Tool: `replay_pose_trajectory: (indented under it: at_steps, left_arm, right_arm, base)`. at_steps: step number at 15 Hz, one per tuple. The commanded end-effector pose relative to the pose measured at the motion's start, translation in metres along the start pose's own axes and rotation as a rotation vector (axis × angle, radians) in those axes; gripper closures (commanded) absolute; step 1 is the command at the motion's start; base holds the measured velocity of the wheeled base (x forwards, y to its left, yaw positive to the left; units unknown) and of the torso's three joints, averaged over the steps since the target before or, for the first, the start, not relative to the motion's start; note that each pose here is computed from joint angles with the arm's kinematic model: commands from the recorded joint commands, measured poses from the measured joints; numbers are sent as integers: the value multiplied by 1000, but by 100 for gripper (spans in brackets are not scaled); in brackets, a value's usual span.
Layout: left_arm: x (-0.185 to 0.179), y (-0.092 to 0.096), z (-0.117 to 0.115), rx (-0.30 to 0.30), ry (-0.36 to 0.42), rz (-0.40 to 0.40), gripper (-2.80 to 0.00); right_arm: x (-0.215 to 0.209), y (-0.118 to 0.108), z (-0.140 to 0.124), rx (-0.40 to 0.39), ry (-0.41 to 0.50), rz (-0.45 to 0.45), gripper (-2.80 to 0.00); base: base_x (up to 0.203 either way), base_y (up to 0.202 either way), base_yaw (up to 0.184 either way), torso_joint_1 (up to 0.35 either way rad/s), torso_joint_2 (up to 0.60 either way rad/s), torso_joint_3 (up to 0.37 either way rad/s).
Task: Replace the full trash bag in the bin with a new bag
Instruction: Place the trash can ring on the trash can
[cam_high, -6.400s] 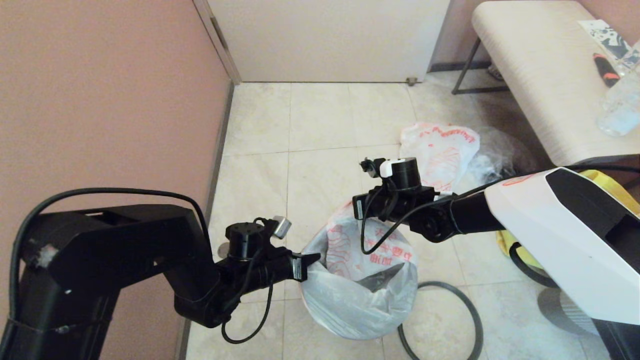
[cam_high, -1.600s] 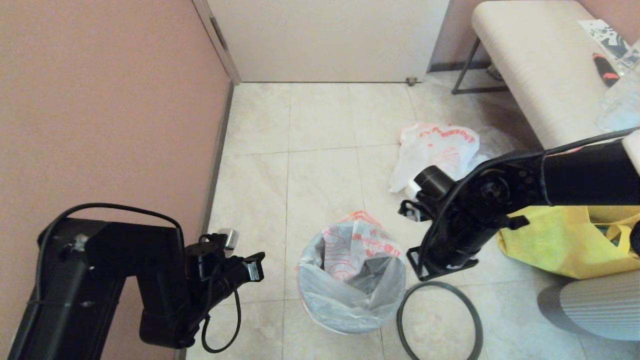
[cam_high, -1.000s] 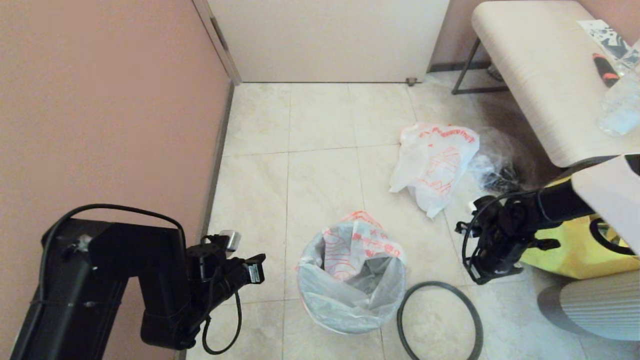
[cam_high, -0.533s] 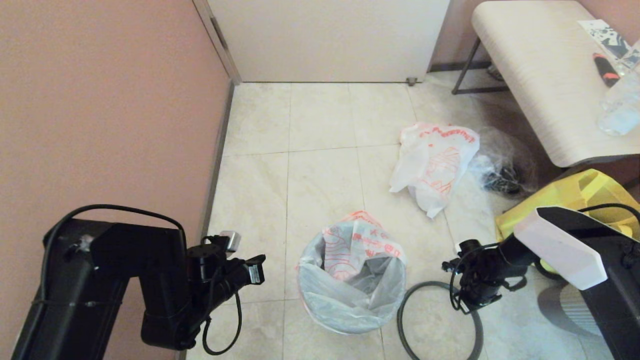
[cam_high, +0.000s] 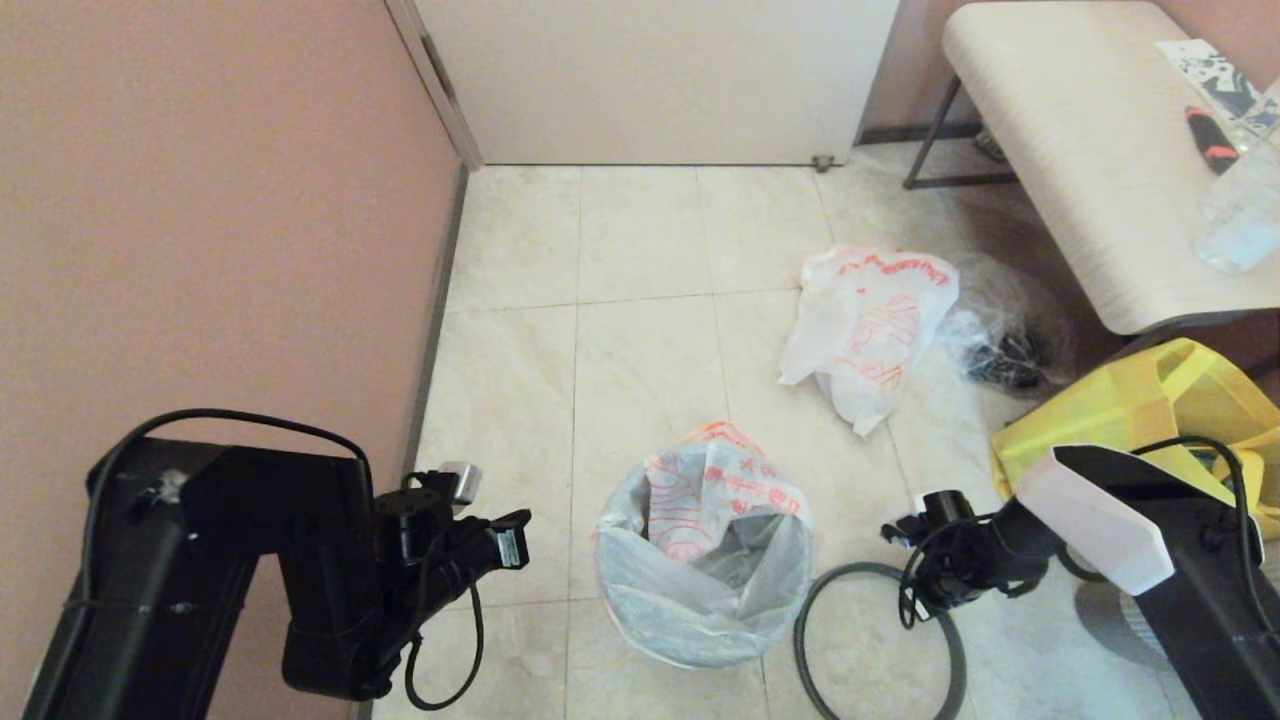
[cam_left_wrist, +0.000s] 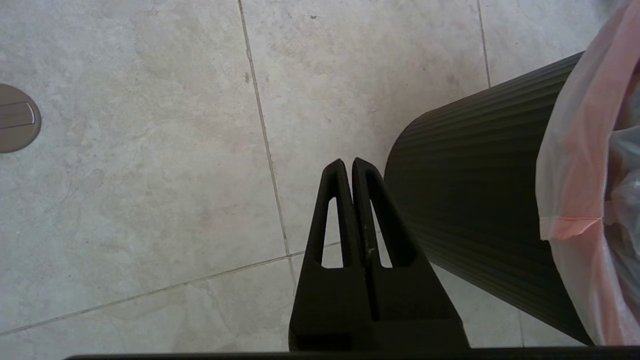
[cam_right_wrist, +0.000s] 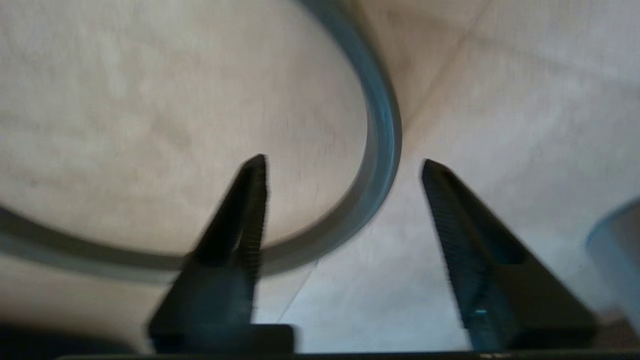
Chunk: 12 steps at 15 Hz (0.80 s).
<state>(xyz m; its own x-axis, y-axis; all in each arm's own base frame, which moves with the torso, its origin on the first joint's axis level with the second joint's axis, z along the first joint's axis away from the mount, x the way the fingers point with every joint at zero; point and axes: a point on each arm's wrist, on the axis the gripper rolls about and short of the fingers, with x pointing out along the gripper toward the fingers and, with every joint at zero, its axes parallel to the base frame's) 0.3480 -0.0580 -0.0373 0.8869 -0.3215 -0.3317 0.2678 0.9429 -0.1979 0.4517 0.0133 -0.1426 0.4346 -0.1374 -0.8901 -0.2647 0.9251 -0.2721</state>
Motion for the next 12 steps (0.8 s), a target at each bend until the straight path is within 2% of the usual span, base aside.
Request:
replay_pose_trajectory:
  at_steps: [1, 6, 7, 8, 12]
  left_arm:
    - [0, -1, 0, 1, -7, -3, 0]
    - [1, -2, 0, 2, -8, 1, 0]
    - [1, -2, 0, 2, -7, 2, 0]
    - [1, -2, 0, 2, -7, 2, 0]
    - [1, -2, 0, 2, -9, 1, 0]
  right_arm:
    - [16, -4, 4, -3, -23, -12, -280]
    - [43, -22, 14, -41, -57, -34, -280]
    - [45, -25, 17, -46, -53, -30, -57]
    - [48, -25, 16, -50, -36, -16, 0]
    - [52, -24, 13, -45, -26, -11, 0]
  base:
    - [0, 0, 0, 0, 0, 0]
    - [0, 0, 0, 0, 0, 0]
    - [0, 0, 0, 0, 0, 0]
    - [0, 0, 0, 0, 0, 0]
    - [0, 0, 0, 0, 0, 0]
